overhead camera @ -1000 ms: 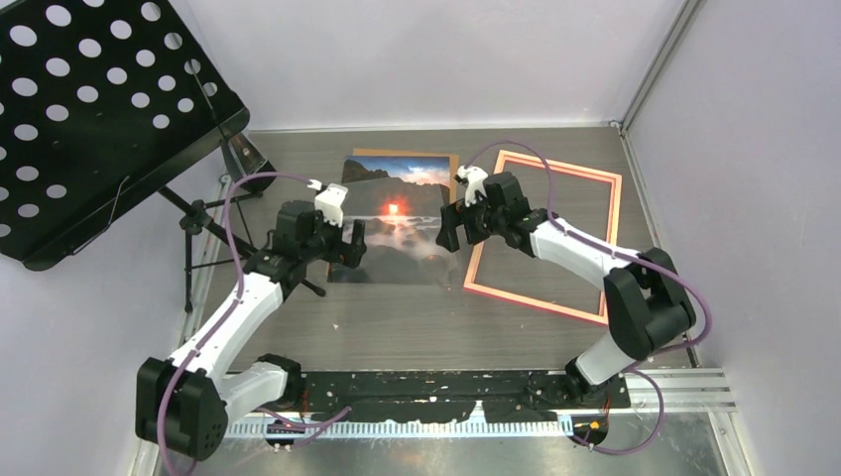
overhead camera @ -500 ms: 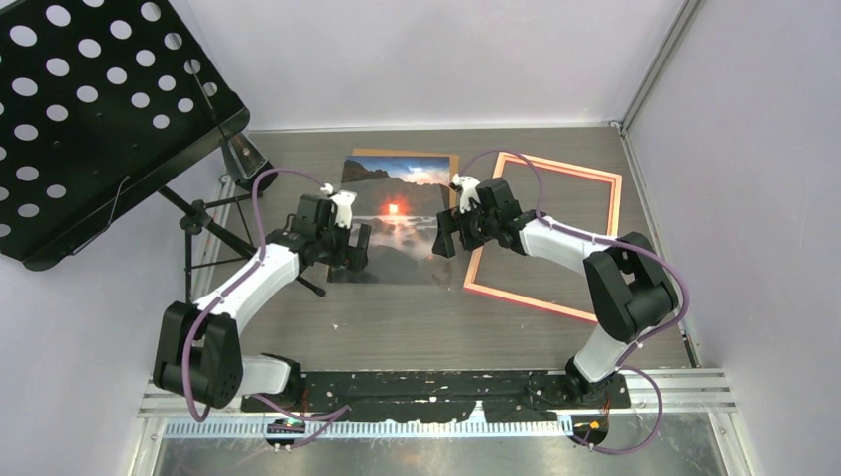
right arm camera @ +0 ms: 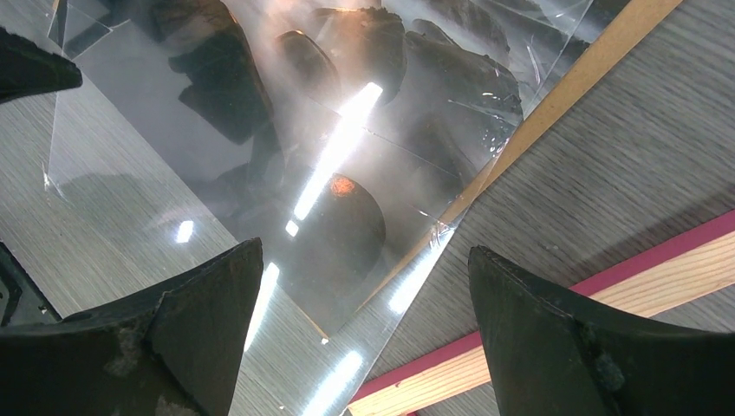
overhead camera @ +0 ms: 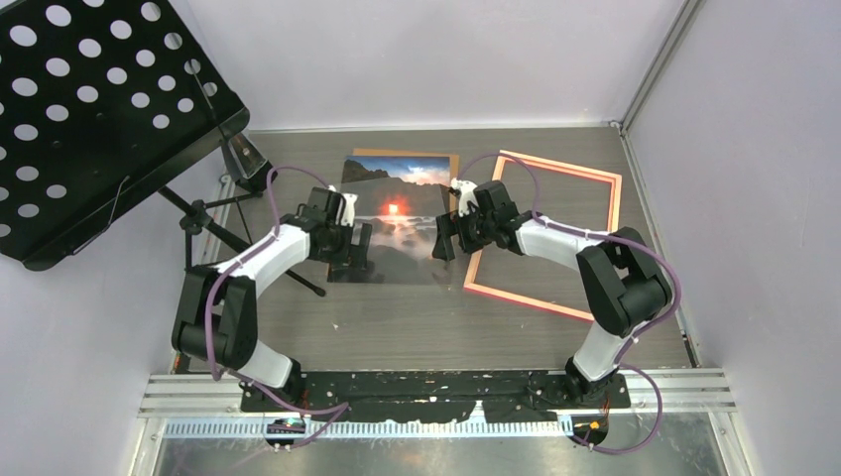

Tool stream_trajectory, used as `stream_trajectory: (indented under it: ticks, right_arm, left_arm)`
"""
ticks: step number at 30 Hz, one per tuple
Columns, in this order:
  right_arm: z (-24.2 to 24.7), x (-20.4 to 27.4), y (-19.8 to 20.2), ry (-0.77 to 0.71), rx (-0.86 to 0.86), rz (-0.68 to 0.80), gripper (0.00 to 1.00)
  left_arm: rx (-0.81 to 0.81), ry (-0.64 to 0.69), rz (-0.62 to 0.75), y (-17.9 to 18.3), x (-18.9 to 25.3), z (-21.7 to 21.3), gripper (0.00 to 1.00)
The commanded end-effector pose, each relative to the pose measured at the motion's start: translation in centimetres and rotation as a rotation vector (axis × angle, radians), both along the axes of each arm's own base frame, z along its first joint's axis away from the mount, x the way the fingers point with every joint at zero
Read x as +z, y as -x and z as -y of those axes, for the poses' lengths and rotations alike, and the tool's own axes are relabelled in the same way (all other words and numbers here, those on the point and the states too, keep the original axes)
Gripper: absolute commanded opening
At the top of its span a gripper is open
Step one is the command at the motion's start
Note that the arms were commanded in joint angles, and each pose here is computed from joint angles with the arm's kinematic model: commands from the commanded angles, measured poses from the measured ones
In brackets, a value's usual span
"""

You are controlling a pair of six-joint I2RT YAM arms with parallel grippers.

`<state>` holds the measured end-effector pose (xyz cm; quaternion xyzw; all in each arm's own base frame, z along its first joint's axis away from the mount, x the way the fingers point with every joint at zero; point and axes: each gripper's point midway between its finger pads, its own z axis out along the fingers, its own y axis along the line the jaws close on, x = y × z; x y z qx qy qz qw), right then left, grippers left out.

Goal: Put the photo into the frame

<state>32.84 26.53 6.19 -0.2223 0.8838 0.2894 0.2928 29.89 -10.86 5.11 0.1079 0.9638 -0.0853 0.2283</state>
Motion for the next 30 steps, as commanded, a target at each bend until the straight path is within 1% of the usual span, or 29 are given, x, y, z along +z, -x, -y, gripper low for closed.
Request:
stream_trajectory:
  ticks: [1, 9, 13, 21, 30]
  right_arm:
    - [-0.7, 0.8, -0.7, -0.023, 0.007, 0.03, 0.94]
    - [-0.7, 0.5, -0.8, -0.02, 0.005, 0.02, 0.94]
    - [-0.7, 0.4, -1.0, -0.021, 0.001, 0.015, 0.94]
    - [-0.7, -0.5, -1.0, -0.023, -0.001, -0.02, 0.94]
    - [-0.6, -1.0, -1.2, -0.033, -0.008, -0.049, 0.94]
  left_arm:
    - [0.046, 0.01, 0.013, -1.7, 0.9, -0.3, 0.99]
    - [0.037, 0.043, -0.062, -1.4, -0.3, 0.5, 0.99]
    - [0.047, 0.039, -0.06, -1.7, -0.5, 0.3, 0.99]
    - [0.098, 0.031, 0.016, -5.2, 0.8, -0.7, 0.99]
    - [0.146, 0.045, -0.013, -7.6, 0.3, -0.6, 0.99]
